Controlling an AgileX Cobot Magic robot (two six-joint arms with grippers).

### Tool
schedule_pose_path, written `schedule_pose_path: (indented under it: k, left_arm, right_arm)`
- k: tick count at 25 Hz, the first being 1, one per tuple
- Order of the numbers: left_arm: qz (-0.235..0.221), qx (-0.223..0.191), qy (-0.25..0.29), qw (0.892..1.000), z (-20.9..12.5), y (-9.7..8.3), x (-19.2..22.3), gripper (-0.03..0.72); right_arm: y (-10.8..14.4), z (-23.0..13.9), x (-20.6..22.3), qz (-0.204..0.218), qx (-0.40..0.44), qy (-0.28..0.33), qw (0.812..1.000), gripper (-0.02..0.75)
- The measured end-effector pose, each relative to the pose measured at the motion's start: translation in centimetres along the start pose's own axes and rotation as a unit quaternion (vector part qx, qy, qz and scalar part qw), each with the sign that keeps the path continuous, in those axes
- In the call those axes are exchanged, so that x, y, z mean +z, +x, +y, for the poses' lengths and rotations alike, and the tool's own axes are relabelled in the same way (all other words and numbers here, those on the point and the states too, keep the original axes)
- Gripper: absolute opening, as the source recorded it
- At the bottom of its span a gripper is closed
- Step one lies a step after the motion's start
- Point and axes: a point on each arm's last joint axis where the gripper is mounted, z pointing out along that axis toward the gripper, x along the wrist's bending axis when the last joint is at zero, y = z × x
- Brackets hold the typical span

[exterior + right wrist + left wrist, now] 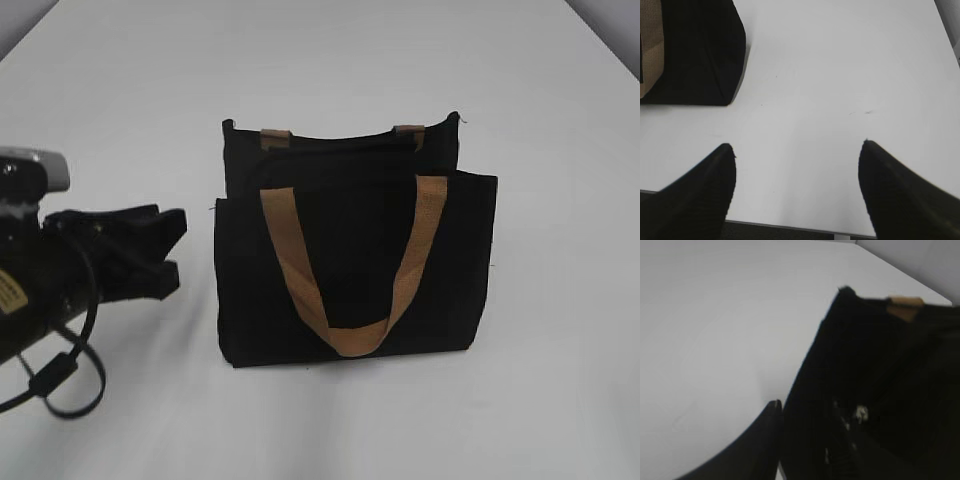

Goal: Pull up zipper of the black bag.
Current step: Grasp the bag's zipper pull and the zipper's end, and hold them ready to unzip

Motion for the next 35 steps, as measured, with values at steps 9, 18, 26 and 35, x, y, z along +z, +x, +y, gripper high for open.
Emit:
schedule_pose_path:
  k: [9, 18, 26, 35]
  left_arm:
    - [-0.061, 0.050, 0.011, 0.997, -3.3, -1.0, -1.3, 0.274]
    - [-0.093, 0.070, 0.035, 0.993, -6.7, -1.5, 1.0, 0.348]
    - [-0.086, 0.064, -0.001, 0.994, -5.7, -2.0, 4.0, 0.351]
    - [-0.073, 0.059, -0.012, 0.995, -5.7, -1.9, 5.9, 0.135]
  right_arm:
    - [0.0, 0.0, 0.0, 0.000, 0.000, 0.000, 1.000, 0.589]
    - [0.0, 0.0, 0.0, 0.000, 0.000, 0.000, 1.000, 0.589]
    - [0.0, 0.0, 0.0, 0.000, 0.000, 0.000, 1.000, 0.589]
    - [0.0, 0.0, 0.0, 0.000, 0.000, 0.000, 1.000, 0.589]
